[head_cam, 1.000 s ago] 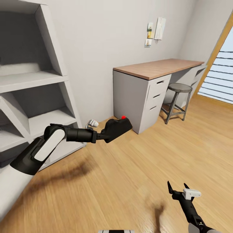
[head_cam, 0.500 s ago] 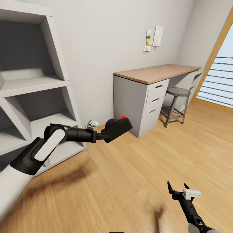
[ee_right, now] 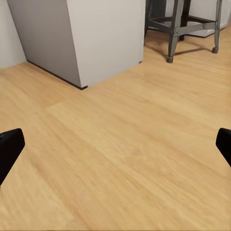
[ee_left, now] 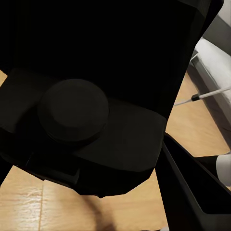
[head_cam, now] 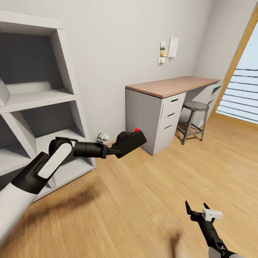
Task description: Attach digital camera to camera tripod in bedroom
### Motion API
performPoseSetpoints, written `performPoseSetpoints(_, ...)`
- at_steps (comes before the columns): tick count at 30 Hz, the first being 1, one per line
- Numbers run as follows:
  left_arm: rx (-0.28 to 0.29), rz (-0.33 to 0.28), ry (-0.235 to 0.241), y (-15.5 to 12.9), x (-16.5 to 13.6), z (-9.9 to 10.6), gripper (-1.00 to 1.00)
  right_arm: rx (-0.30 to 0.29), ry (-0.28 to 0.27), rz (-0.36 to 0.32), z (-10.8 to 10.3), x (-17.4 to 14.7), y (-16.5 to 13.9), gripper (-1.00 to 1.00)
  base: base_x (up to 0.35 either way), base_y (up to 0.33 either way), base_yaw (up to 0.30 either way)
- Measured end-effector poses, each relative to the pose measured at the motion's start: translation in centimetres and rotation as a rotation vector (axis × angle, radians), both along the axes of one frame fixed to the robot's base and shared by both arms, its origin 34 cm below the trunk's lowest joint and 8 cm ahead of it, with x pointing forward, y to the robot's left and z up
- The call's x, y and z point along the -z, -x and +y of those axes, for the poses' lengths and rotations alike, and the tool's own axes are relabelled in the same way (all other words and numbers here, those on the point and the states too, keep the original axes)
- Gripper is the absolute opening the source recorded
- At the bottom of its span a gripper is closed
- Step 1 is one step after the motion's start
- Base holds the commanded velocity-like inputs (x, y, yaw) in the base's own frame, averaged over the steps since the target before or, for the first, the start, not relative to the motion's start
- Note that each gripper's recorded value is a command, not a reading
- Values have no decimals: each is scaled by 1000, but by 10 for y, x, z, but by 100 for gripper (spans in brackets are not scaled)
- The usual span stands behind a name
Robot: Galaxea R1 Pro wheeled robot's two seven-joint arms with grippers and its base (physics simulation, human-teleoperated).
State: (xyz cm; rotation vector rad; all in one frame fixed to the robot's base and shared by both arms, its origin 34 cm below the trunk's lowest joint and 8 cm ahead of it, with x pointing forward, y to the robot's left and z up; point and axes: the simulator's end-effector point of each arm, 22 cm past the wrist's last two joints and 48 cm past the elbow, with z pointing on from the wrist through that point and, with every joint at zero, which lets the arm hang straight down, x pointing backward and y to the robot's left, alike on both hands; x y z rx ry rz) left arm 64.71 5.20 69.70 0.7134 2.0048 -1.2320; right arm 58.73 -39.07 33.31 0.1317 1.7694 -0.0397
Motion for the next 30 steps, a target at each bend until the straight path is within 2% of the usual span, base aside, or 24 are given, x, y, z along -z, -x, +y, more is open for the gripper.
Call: performPoseSetpoints(30, 0, -73, 0, 17, -44, 0, -100, 0, 0, -74, 0, -41, -10, 100, 0, 0, 0)
